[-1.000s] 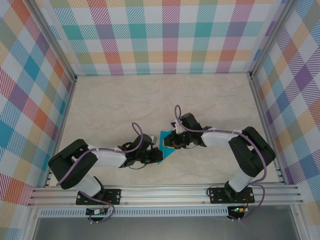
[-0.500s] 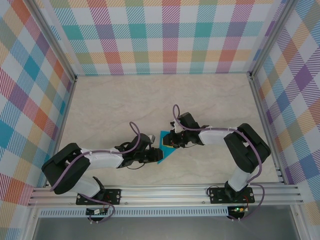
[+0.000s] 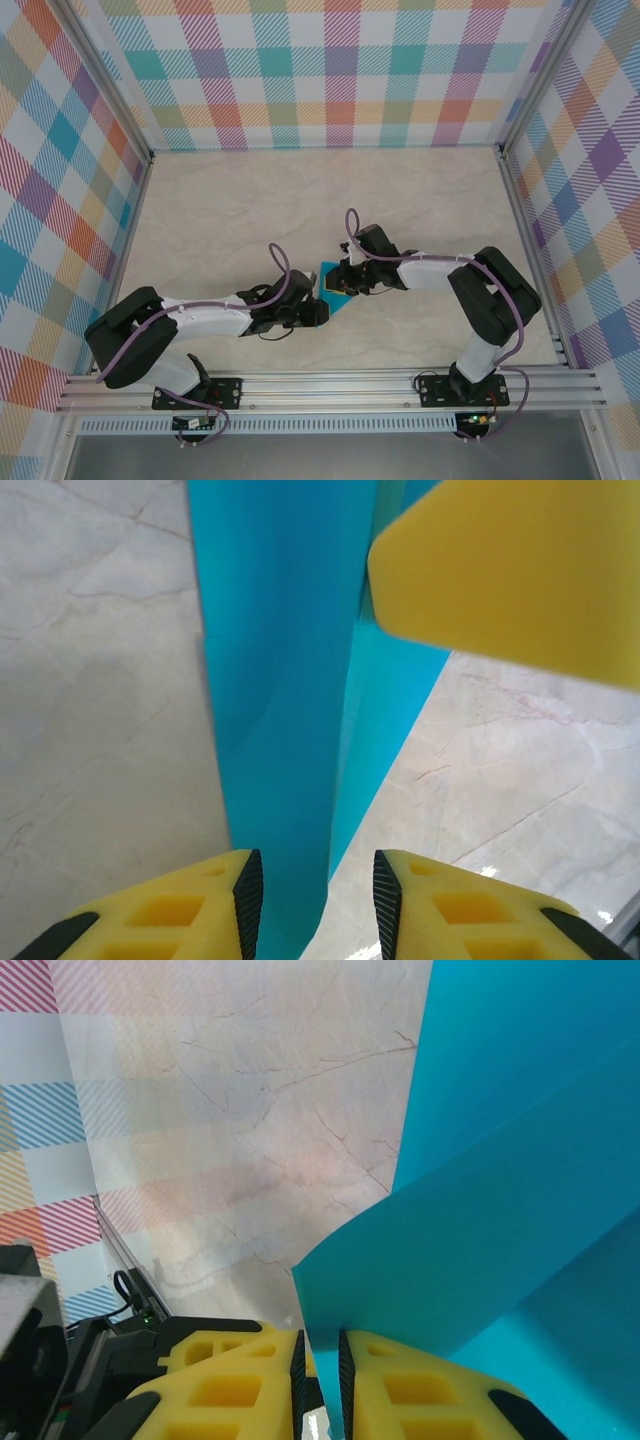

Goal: Fold a paper plane with a square sheet of paper (pick it up from the middle)
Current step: Fourth fold the wing at the center of the table.

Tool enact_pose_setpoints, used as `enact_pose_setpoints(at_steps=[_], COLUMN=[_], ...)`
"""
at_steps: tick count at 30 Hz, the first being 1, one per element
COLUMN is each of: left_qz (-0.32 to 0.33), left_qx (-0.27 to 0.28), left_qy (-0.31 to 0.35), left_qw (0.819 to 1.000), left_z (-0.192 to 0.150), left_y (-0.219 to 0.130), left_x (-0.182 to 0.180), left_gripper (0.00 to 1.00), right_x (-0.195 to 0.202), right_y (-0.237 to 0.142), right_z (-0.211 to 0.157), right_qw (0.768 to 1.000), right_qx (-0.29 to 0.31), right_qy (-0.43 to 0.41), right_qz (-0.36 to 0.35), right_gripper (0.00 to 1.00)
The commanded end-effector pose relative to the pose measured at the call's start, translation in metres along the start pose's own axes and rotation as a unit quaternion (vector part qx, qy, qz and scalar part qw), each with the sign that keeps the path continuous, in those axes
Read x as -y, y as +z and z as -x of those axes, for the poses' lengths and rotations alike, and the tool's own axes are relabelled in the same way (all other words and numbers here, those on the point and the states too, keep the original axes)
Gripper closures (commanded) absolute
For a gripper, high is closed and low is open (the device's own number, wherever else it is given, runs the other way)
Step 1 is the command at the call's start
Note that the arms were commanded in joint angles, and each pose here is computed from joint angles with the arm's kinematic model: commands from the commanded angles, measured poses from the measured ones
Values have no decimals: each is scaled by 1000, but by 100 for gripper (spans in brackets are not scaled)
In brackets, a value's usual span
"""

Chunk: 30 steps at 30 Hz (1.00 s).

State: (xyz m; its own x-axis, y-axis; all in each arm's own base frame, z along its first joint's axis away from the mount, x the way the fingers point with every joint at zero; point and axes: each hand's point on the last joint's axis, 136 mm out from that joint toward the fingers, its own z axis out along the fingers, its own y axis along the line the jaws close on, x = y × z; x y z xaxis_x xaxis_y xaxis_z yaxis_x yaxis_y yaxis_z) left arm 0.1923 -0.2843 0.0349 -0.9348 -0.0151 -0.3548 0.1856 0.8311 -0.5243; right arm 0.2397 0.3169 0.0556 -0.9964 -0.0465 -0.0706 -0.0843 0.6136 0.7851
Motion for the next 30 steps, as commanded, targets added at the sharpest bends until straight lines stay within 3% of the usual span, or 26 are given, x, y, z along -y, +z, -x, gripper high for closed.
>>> enact_pose_setpoints(at_steps=[1, 17, 30], left_qz=[20, 75, 76], left_qx=[14, 19, 15], left_qy=[24, 52, 57], left_qw=[999, 996, 995], left_z=[8, 4, 3], left_y=[-4, 1, 5], left_x=[5, 0, 2], left_gripper=[63, 70, 89], right_x=[-12, -13, -12], right_y=[2, 1, 1], right_z=[7, 7, 6], right_qw=[1000, 1000, 1000], right_qx=[4, 3, 2], right_qy=[-12, -13, -12], right_qz=[12, 12, 9], right_gripper=[81, 81, 81])
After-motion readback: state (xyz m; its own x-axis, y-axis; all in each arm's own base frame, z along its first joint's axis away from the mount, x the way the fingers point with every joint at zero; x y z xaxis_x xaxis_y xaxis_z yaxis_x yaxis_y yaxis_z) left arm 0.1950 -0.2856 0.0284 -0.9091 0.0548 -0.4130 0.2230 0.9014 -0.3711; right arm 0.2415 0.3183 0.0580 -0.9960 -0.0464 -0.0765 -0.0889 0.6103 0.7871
